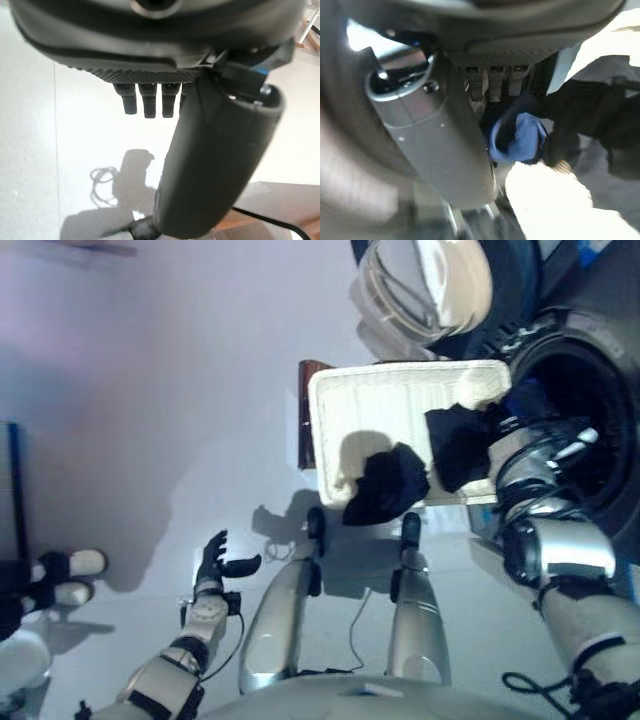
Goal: Pick up the clothes and place them into the washing machine
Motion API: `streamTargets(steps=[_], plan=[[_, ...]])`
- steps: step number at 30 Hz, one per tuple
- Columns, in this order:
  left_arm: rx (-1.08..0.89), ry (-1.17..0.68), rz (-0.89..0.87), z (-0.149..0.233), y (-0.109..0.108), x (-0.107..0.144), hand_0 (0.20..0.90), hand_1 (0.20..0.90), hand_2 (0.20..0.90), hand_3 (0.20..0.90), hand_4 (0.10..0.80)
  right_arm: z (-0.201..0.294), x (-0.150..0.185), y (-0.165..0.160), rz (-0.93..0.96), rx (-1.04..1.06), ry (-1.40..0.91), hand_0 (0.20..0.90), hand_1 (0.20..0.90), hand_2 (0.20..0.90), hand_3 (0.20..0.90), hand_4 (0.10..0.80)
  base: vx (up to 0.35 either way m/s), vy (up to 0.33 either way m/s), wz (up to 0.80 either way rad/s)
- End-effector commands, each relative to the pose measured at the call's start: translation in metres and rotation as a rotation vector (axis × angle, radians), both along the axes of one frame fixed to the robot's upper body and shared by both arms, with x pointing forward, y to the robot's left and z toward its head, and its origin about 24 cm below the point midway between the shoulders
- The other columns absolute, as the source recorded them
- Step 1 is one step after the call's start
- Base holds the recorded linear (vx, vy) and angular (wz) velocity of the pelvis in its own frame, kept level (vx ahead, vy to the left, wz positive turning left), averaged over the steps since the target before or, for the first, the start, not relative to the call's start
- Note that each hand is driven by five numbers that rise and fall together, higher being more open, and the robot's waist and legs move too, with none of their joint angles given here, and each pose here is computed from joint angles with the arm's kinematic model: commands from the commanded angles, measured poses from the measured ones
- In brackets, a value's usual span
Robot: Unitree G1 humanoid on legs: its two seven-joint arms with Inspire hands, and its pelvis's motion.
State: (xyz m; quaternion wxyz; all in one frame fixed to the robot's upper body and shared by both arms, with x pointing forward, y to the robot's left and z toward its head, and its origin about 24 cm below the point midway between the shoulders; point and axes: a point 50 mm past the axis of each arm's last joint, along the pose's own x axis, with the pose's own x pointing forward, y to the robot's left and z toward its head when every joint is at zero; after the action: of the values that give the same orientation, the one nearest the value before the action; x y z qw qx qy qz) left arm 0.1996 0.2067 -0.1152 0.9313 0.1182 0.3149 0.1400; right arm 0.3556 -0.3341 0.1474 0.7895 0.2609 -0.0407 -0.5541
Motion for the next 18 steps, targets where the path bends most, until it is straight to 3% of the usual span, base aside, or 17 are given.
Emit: streamTargets(steps=[1, 4, 11, 18], plan=[[0.045, 0.010, 0.047, -0.008, 0.008, -0.026, 0.900, 0.900, 0.900, 0.900, 0.800, 0.079, -0.018, -0.034, -0.164, -0.577, 0.121, 0.900, 0.900, 0.900, 0.900, 0.800, 0.014, 0.045, 0.10], [0.061, 0.003, 0.034, -0.007, 0.006, -0.024, 0.900, 0.900, 0.900, 0.900, 0.800, 0.093, -0.011, -0.032, -0.081, -0.626, 0.107, 0.900, 0.900, 0.900, 0.900, 0.800, 0.045, 0.017, 0.05], [0.047, 0.024, 0.079, -0.008, 0.011, -0.024, 0.900, 0.900, 0.900, 0.900, 0.800, 0.066, 0.019, 0.031, 0.216, -0.790, 0.113, 0.900, 0.900, 0.900, 0.900, 0.800, 0.050, -0.008, -0.04], [0.038, 0.002, 0.085, -0.005, 0.012, -0.019, 0.900, 0.900, 0.900, 0.900, 0.800, 0.043, 0.021, 0.059, 0.378, -0.876, 0.112, 0.900, 0.900, 0.900, 0.900, 0.800, 0.001, -0.034, 0.00]])
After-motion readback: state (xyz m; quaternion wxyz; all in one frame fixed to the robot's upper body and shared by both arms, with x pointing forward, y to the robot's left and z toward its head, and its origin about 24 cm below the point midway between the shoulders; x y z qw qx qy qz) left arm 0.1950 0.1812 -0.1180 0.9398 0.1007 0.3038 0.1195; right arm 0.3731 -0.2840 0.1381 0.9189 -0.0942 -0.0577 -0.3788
